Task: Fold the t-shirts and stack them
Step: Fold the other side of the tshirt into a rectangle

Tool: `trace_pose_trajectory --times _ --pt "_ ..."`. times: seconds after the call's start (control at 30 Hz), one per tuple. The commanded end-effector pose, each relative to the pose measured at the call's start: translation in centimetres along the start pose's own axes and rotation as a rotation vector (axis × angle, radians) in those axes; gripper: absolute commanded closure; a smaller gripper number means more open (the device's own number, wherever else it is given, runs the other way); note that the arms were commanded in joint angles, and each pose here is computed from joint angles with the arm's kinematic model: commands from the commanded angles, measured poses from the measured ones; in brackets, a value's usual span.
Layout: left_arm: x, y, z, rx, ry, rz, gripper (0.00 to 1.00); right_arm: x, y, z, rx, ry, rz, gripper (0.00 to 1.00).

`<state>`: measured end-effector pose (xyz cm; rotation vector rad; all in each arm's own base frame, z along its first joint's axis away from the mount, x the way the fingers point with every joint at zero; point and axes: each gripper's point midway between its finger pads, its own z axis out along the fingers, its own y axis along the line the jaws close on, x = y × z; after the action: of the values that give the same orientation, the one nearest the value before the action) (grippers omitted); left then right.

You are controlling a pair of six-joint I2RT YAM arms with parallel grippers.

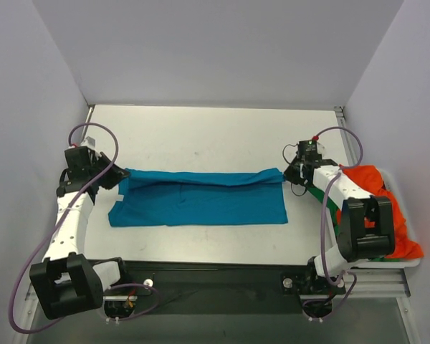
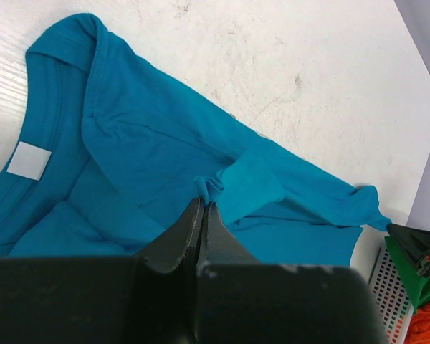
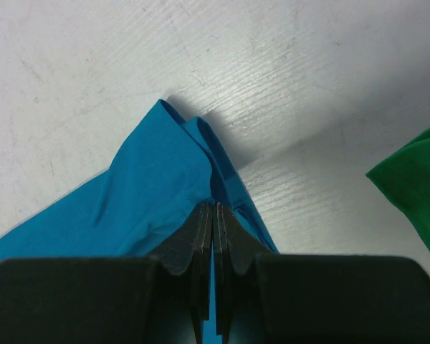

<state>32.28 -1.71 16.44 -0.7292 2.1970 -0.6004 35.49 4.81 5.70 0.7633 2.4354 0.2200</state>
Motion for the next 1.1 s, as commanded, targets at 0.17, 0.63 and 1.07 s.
trace_pose_trajectory --times 0.17,0.63,1.07 --pt "-0.1 -0.3 -1.3 0.028 -0.03 0.022 1.0 0.8 -0.5 -0.8 0.011 -0.026 0.001 1.0" --pt "1.3 0.9 -1.6 0.016 -0.013 0.002 1.0 2.3 -1.5 -1.2 0.016 -0.009 -0.004 0.88" --pt "1.9 1.1 -1.3 0.025 0.001 -0.001 1.0 3.5 1.3 -3.5 0.091 -0.036 -0.202 0.52"
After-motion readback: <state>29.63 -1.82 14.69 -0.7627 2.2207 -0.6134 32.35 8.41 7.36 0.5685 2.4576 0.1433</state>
